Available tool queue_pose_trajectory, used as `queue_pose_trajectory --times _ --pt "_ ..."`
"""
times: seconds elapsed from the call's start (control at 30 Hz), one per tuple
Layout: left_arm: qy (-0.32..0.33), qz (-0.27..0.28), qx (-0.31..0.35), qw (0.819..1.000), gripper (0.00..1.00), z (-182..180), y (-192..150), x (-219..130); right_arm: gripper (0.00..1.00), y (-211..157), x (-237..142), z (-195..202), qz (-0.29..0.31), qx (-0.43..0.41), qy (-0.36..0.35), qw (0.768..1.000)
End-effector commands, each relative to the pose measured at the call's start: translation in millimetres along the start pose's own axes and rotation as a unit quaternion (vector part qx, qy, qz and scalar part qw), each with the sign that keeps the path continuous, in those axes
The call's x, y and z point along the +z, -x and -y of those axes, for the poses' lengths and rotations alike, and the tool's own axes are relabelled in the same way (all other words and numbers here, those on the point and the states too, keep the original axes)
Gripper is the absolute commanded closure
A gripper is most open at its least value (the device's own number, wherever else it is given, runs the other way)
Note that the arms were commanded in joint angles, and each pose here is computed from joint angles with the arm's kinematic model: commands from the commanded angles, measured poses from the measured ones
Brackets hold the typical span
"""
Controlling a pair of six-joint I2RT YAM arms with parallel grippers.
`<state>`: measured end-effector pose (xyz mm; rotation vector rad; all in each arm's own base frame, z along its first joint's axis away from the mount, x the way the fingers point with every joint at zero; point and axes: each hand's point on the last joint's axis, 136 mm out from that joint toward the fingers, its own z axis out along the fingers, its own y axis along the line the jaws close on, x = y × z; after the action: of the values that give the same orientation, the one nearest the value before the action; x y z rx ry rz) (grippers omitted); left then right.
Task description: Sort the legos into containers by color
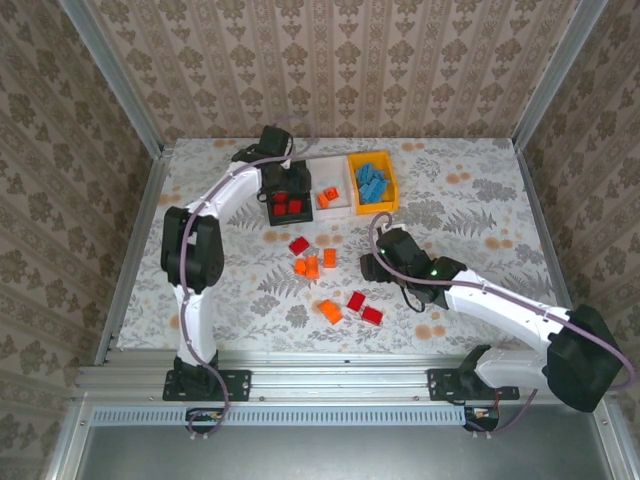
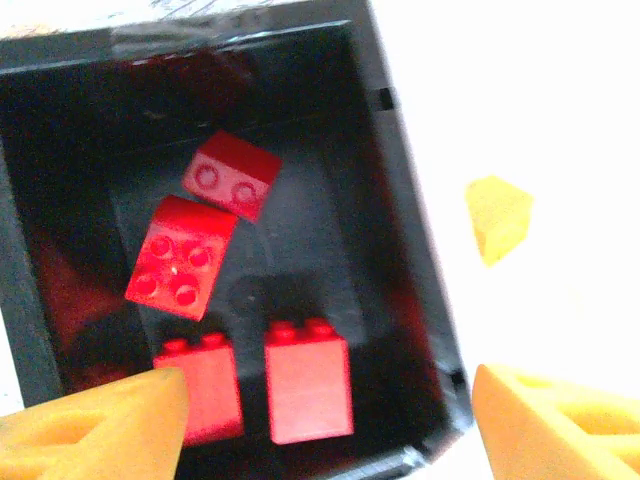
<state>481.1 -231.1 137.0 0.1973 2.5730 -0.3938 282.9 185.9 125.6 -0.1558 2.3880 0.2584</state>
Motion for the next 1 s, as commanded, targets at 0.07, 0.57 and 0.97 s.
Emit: queue_pose_trajectory --times 0.07,0.57,0.97 --pt "-0.098 0.087 0.014 0.991 0.2 48 8 -94 0.29 20 8 -27 0.01 0.007 0.034 0.999" --pt "-0.015 0.088 -0.138 0.986 0.0 -65 -223 -114 0.26 23 122 -82 -0.072 -0.004 -0.018 0.997" --pt "-0.017 0.092 -0.138 0.986 0.0 -75 -253 -128 0.54 -10 155 -71 -0.111 -0.001 -0.055 0.992"
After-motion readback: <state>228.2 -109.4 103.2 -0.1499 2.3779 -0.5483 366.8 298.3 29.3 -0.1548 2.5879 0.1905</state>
